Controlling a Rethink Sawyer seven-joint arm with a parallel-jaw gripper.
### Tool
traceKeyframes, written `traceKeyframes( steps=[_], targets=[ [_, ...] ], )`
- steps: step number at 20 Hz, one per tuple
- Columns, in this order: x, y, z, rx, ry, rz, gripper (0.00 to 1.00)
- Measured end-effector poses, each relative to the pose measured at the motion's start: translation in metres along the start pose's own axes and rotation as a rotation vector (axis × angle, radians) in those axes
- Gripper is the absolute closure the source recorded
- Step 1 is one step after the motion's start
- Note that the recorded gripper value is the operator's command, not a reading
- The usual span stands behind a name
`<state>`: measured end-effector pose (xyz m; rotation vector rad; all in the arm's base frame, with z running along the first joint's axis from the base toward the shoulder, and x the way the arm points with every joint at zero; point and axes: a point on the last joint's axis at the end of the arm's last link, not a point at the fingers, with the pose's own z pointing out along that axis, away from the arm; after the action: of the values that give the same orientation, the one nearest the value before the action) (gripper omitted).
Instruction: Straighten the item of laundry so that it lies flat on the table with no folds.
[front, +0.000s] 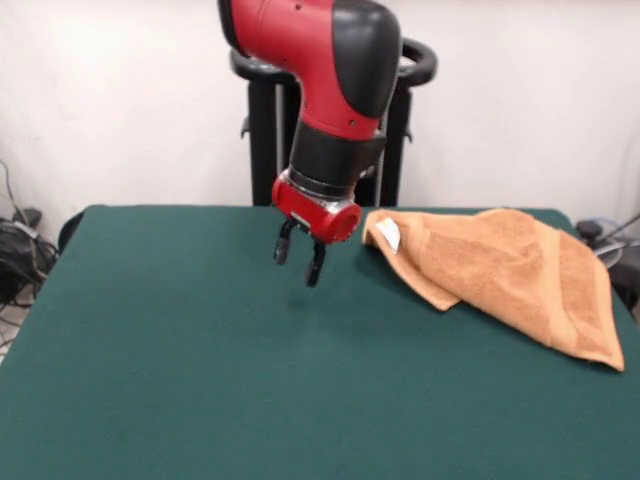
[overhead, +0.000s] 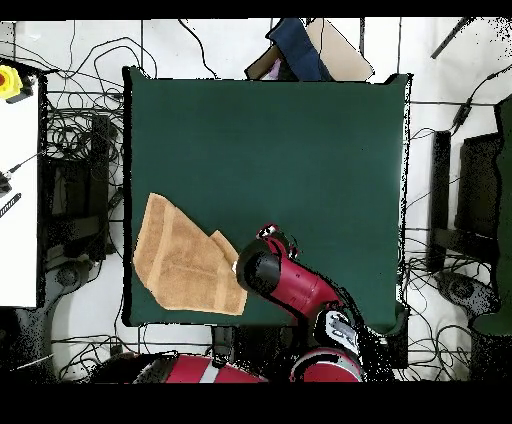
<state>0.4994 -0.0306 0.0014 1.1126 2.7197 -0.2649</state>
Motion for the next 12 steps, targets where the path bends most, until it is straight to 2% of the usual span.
traceKeyframes(
  steps=[7, 12],
  targets=[
    [0.000, -0.001, 0.009, 0.005, 0.017, -0.018, 0.00],
    [0.006, 0.008, 0.012, 0.015, 0.074, -0.035, 0.00]
  ],
)
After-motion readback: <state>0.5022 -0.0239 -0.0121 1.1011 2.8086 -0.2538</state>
